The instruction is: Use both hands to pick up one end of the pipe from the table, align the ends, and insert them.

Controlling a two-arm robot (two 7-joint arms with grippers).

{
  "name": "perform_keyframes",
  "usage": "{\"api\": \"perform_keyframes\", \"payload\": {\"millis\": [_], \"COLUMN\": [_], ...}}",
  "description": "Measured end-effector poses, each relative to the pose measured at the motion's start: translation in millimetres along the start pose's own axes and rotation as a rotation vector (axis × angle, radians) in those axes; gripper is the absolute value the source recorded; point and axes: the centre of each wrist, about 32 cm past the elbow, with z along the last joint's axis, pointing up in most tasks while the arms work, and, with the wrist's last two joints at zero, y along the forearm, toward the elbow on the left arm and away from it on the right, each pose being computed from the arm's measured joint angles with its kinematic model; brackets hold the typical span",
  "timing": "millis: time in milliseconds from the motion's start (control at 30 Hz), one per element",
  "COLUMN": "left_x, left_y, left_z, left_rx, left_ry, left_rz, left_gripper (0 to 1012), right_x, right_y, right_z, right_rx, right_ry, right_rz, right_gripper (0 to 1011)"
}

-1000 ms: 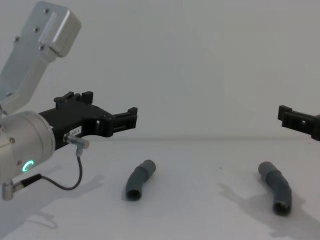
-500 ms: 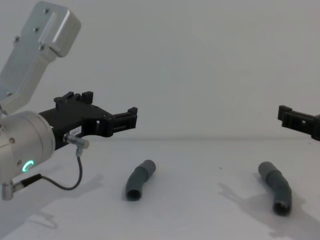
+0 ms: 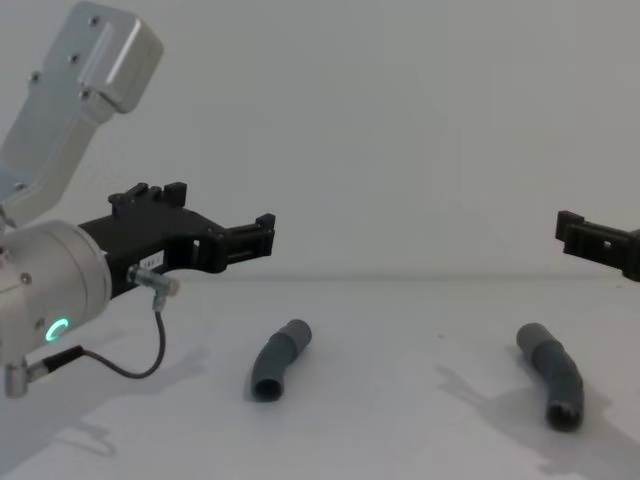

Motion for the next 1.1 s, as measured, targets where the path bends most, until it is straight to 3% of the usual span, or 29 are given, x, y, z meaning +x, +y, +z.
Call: {"api": "perform_keyframes", "payload": {"millis": [200, 533, 767, 1100], "left_x": [2.1, 7.3, 15.1, 23.5], "left_y": [-3.4, -6.1, -8.9, -17.4], "left_z": [4.8, 16.3, 28.3, 41.7], "left_rx": [0.013, 0.059, 0.138, 0.242], "left_ry": [0.016, 0.103, 0.149, 0.155], "left_rz": [-0.002, -0.007, -0.024, -0.092], "left_gripper": [1001, 1002, 1002, 1002], "right_x": [0.0, 0.0, 0.0, 0.0], "right_y": [0.0, 0.0, 0.0, 0.0], "right_z": [0.0, 0.0, 0.0, 0.0], "right_rx": [0.000, 0.000, 0.000, 0.000], "right_ry": [0.000, 0.000, 0.000, 0.000], "right_rz": [0.000, 0.000, 0.000, 0.000], "right_gripper": [1000, 1000, 1000, 1000]}}
